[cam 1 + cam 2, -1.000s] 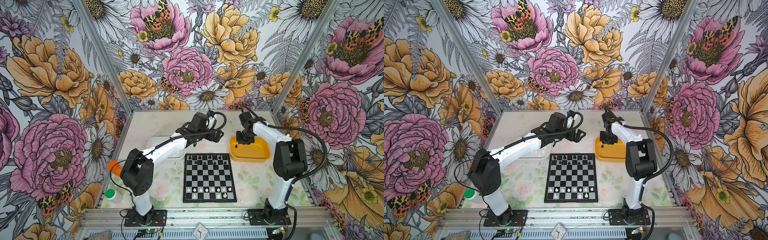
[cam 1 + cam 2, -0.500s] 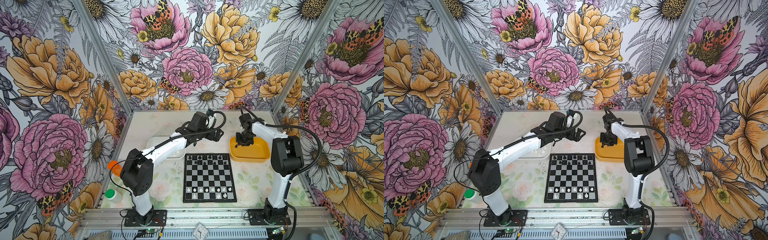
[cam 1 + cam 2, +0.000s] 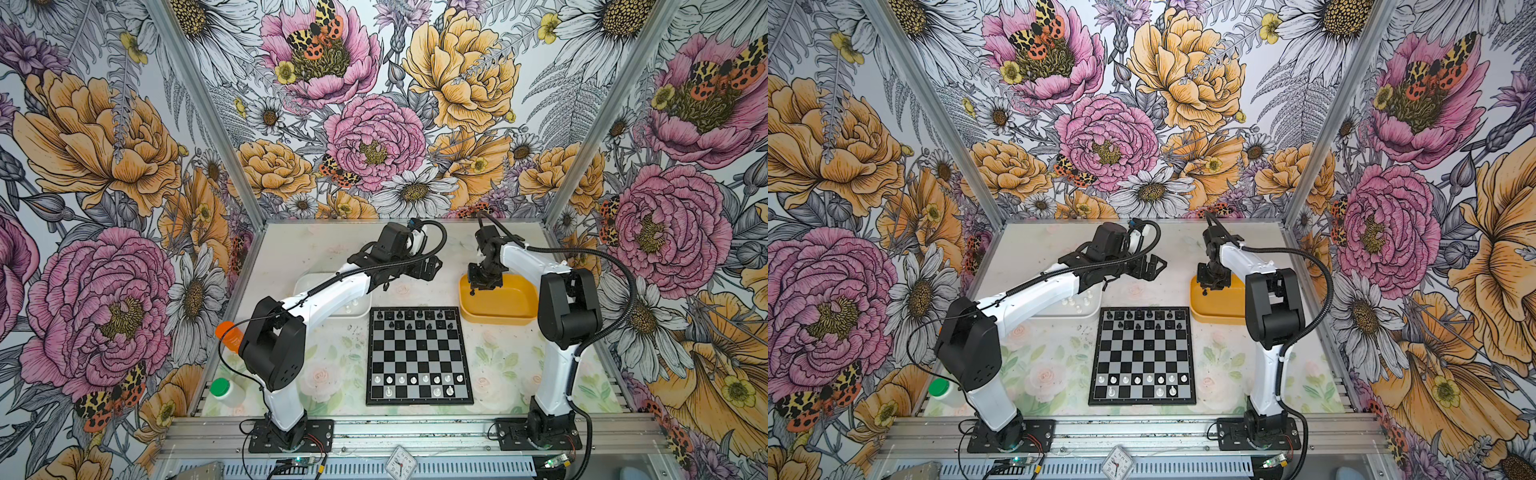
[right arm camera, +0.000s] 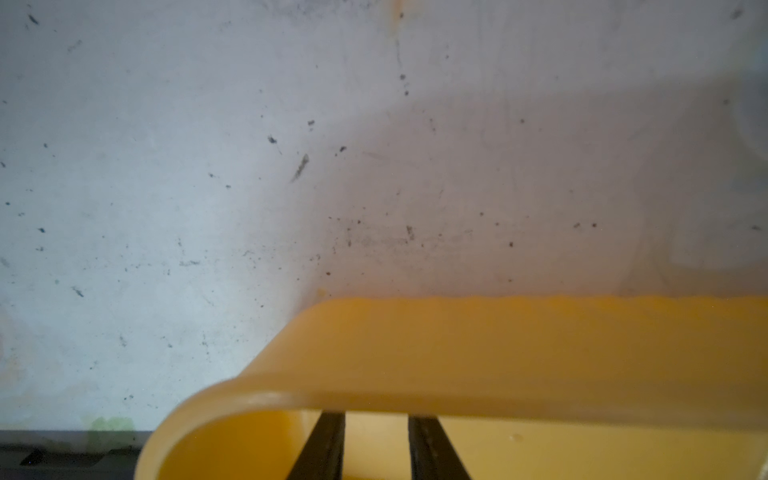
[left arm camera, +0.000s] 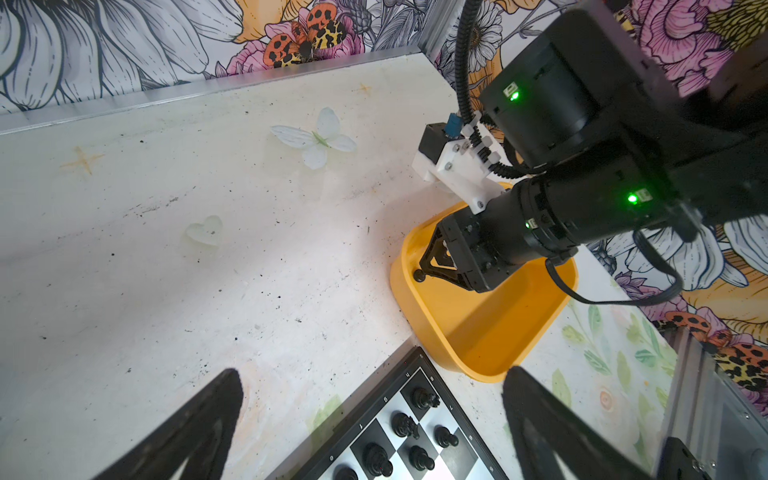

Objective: Set up the chess pieces on the board
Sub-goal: 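Lower the right gripper onto the last black pawn in the yellow bin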

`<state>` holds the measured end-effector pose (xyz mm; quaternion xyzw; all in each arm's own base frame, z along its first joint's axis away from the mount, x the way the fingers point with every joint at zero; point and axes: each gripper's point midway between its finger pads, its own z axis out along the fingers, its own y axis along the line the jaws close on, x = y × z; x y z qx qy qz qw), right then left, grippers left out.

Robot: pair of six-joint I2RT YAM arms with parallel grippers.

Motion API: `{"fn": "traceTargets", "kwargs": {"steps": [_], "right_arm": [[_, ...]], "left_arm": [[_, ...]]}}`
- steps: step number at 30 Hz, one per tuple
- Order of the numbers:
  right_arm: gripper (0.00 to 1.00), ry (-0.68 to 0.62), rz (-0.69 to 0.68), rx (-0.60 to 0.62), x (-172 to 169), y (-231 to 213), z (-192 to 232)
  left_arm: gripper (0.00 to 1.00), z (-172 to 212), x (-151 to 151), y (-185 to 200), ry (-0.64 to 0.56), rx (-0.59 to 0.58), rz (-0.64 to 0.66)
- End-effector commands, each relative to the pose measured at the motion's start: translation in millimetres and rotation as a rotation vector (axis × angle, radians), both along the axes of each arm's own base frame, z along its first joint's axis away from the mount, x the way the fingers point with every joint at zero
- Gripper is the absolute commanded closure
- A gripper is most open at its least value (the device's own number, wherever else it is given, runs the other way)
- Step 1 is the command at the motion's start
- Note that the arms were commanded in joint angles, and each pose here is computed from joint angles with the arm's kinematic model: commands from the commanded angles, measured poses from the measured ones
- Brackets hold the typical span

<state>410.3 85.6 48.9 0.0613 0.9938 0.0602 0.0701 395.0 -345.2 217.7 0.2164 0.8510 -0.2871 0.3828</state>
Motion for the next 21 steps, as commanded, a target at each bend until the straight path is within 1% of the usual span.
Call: {"fn": "traceTargets", "kwargs": {"steps": [1, 21], "right_arm": [[0.7, -0.024, -0.004, 0.016, 11, 7, 2], [0.74, 0.004, -0.007, 0.004, 10, 6, -10]], "left_arm": [[0.01, 15, -3, 11, -0.018, -0.015, 0.014], [0.01, 14, 2, 29, -0.012, -0.016, 0.037]]}}
